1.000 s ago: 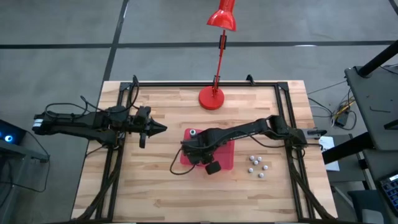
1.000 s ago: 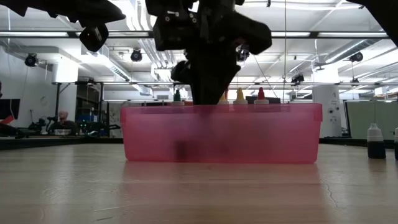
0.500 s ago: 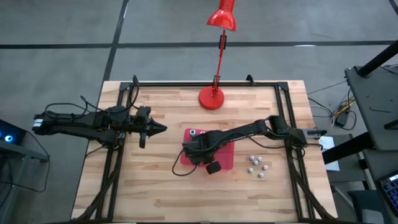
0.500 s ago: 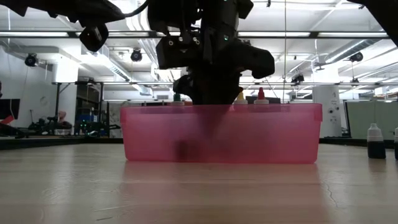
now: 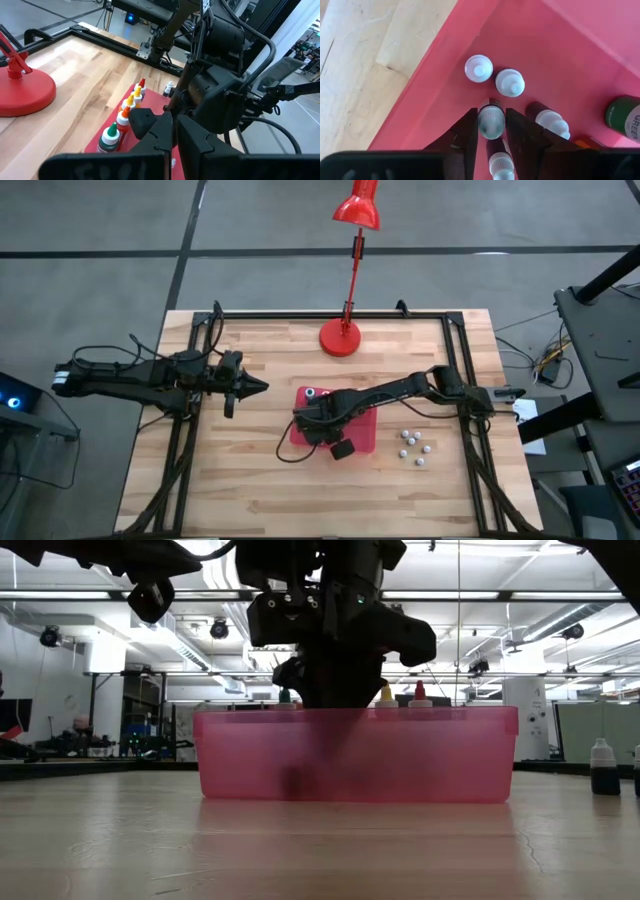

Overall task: Pick & Place food coloring
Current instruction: Put the small green food coloring bottle into the red bin

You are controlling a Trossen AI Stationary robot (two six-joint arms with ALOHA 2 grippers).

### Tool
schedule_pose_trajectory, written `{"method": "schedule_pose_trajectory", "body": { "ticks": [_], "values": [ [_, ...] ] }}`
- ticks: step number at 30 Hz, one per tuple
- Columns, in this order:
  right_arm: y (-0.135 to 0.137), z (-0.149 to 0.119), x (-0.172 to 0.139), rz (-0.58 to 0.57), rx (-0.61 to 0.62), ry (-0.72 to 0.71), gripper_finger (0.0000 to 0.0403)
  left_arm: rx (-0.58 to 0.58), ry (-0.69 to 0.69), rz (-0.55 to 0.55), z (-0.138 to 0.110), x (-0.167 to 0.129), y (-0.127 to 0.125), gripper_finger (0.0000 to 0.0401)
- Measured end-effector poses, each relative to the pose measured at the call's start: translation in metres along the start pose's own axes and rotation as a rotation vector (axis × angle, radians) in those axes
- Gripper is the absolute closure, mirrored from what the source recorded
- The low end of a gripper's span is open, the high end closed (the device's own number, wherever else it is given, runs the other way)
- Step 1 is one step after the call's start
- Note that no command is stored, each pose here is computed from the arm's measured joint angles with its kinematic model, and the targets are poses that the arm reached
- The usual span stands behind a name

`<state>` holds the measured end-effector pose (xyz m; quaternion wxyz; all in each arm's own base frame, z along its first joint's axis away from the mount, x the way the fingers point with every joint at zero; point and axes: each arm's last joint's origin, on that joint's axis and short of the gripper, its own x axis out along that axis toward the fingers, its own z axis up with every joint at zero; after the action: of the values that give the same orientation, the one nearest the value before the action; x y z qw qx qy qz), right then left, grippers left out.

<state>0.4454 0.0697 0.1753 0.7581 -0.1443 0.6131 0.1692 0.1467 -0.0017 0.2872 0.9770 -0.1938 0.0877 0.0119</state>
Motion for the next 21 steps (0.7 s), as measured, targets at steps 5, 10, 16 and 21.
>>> {"method": "schedule_pose_trajectory", "body": {
  "ticks": [5,10,16,21],
  "values": [
    [0.0001,0.0004,0.0000,0.001,-0.005,-0.004,0.0298,0.000,0.000,0.000,0.0000,0.0000,0.0000,0.0401],
    [0.0001,0.0005,0.0000,0.001,-0.004,-0.006,0.0299,0.000,0.000,0.000,0.0000,0.0001,0.0000,0.0401],
    [0.0000,0.0004,0.0000,0.001,0.001,-0.005,0.0307,0.000,0.000,0.000,0.0000,0.0000,0.0000,0.0401],
    [0.0000,0.0006,-0.0017,0.003,0.000,0.000,0.0307,-0.002,0.000,0.000,0.0001,0.0000,0.0000,0.0401]
  ]
}}
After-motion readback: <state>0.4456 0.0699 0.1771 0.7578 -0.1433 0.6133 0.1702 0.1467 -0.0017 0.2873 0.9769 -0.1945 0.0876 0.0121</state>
